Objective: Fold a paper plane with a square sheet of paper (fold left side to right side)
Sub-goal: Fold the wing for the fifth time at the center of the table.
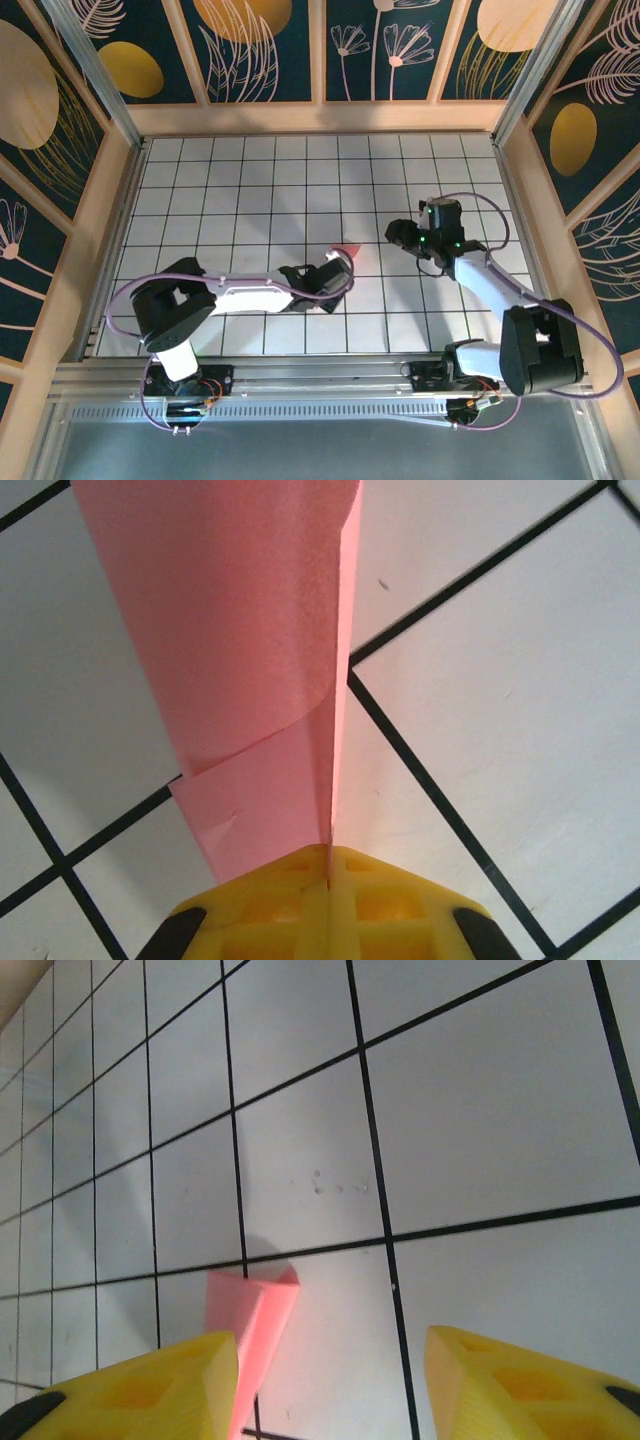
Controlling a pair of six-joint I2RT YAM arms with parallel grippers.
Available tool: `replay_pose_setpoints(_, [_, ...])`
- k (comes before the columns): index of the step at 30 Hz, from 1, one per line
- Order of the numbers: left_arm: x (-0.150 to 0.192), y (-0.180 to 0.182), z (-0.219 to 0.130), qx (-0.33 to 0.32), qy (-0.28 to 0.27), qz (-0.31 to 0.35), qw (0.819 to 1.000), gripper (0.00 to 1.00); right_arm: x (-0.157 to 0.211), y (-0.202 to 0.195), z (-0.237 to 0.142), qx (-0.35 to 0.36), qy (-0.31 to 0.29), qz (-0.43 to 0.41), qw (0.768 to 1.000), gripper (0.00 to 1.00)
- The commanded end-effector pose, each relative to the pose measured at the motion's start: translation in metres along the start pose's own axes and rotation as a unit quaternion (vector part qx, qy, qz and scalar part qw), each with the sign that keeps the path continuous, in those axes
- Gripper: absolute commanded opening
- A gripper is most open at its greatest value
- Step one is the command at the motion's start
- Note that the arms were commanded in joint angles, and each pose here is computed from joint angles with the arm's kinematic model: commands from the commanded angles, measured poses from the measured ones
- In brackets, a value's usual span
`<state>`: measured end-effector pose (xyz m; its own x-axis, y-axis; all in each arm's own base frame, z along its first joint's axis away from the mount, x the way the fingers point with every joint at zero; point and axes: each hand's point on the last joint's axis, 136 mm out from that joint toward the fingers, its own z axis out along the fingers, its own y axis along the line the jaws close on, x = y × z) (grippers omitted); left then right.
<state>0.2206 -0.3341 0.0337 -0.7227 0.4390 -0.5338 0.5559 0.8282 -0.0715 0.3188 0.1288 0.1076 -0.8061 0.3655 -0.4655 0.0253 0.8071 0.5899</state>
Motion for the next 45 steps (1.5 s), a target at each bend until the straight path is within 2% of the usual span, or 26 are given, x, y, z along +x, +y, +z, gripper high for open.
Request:
replay_pose_setpoints(1, [-0.015, -0.021, -0.01, 0.113, -0.015, -0.047, 0.992, 0.0, 0.01, 0.004, -0.002, -0.03, -0.002, -0.018, 0.999, 0.54])
replay_pose_setpoints(5, [-0.018, -0.019, -0.009, 0.179, -0.007, -0.091, 0.98, 0.0, 0.022, 0.014, 0.001, -0.077, 0.009, -0.015, 0.997, 0.54])
replay_pose_setpoints(12, [-0.018, -0.016, 0.001, 0.254, 0.011, -0.159, 0.954, 0.0, 0.041, 0.028, 0.012, -0.101, 0.037, -0.033, 0.994, 0.56])
replay_pose_setpoints(20, [-0.03, -0.01, -0.004, 0.35, -0.018, -0.26, 0.9, 0.0, 0.06, 0.046, 0.025, -0.125, 0.047, -0.031, 0.991, 0.55])
replay_pose_setpoints(23, [-0.029, -0.007, -0.005, 0.367, -0.026, -0.284, 0.885, 0.0, 0.067, 0.056, 0.031, -0.137, 0.05, -0.03, 0.989, 0.55])
replay_pose_setpoints(32, [-0.027, -0.003, -0.006, 0.394, -0.037, -0.323, 0.859, 0.0, 0.082, 0.069, 0.052, -0.138, 0.068, -0.019, 0.988, 0.5])
replay_pose_setpoints(45, [-0.022, 0.0, -0.002, 0.405, -0.034, -0.358, 0.841, 0.0, 0.083, 0.071, 0.069, -0.125, 0.069, -0.013, 0.99, 0.48])
